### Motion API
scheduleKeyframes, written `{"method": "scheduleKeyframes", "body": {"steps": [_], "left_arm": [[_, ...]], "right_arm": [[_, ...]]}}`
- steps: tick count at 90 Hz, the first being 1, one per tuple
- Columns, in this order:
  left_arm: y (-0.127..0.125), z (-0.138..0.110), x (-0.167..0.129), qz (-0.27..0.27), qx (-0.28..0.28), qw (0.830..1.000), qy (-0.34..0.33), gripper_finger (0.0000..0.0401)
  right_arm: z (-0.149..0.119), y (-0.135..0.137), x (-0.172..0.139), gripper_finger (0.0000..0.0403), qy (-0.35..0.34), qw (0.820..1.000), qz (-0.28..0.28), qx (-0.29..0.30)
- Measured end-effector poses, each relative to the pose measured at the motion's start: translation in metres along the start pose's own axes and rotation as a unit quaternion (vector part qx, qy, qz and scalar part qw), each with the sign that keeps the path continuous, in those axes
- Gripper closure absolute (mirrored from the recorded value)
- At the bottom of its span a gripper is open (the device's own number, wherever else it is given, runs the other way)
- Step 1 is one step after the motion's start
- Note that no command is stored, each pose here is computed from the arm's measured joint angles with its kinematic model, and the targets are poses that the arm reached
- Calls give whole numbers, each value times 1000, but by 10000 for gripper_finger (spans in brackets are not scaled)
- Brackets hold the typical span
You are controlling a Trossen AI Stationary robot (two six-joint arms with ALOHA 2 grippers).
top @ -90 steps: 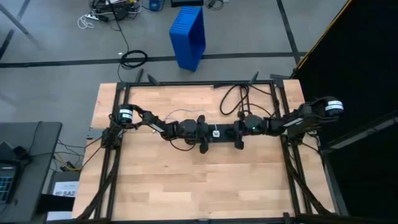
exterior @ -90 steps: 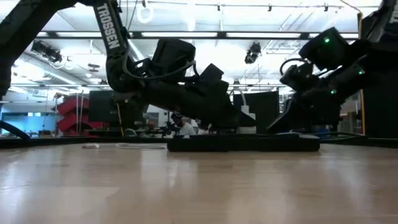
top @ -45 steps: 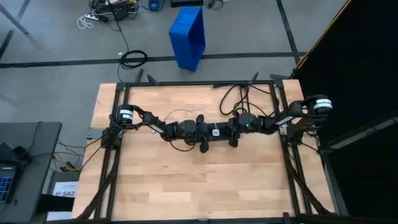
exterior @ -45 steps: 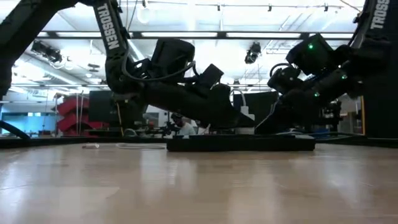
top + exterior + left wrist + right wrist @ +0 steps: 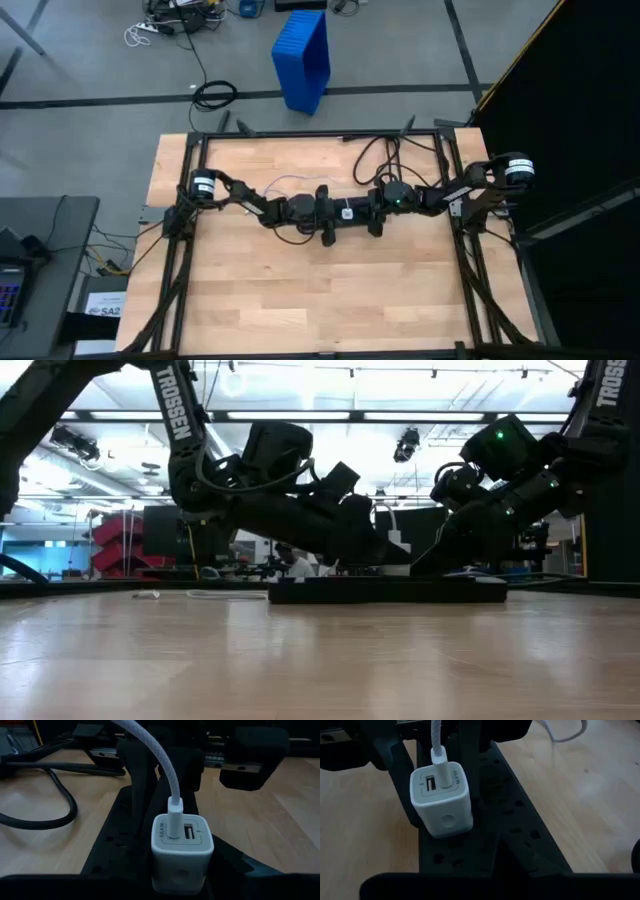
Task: Insert USB
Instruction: Remove the white charger adapter from the black outlet extension, then remove the white charger cable from the white charger adapter
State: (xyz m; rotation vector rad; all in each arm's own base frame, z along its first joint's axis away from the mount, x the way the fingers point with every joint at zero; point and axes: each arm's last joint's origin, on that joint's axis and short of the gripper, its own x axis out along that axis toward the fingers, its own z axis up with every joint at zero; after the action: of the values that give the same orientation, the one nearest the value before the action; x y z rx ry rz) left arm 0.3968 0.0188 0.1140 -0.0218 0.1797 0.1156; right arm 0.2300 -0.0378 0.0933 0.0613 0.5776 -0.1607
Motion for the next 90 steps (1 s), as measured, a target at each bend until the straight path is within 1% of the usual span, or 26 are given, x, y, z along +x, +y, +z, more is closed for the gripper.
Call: {"method": "scheduleKeyframes", "body": {"steps": [27,50,57,60,62,64,67,73,76,84,86,90], "left_arm": [[-9,-1,-1,1,24,1000,-2,274],[-10,-1,-8,11,25,999,-33,274],[-10,-1,-9,13,35,998,-42,274],[-11,9,-12,13,29,995,-96,274],[-12,17,-13,14,26,992,-119,274],[-11,28,-17,15,24,991,-134,274],[-11,36,-20,16,19,987,-161,274],[-11,41,-22,17,15,983,-181,274],[-12,40,-22,17,15,984,-179,274],[-15,27,-20,9,26,992,-125,274],[-16,28,-21,8,27,992,-126,274],[-19,39,-24,7,33,991,-133,274]], "right_arm": [[0,0,0,403,0,1000,4,-2],[1,0,0,403,-7,1000,6,-2],[1,0,0,403,-7,1000,4,-2],[0,0,0,403,-6,1000,2,-3],[0,0,0,403,-6,1000,2,-3],[0,0,0,403,-5,1000,2,-3],[0,0,0,403,-6,1000,1,-3],[0,0,0,403,-6,1000,1,-3],[0,0,0,403,-7,1000,1,-3],[0,0,0,403,-7,1000,2,-3],[1,0,0,403,-8,1000,2,-3],[1,0,0,403,-10,1000,2,-3]]}}
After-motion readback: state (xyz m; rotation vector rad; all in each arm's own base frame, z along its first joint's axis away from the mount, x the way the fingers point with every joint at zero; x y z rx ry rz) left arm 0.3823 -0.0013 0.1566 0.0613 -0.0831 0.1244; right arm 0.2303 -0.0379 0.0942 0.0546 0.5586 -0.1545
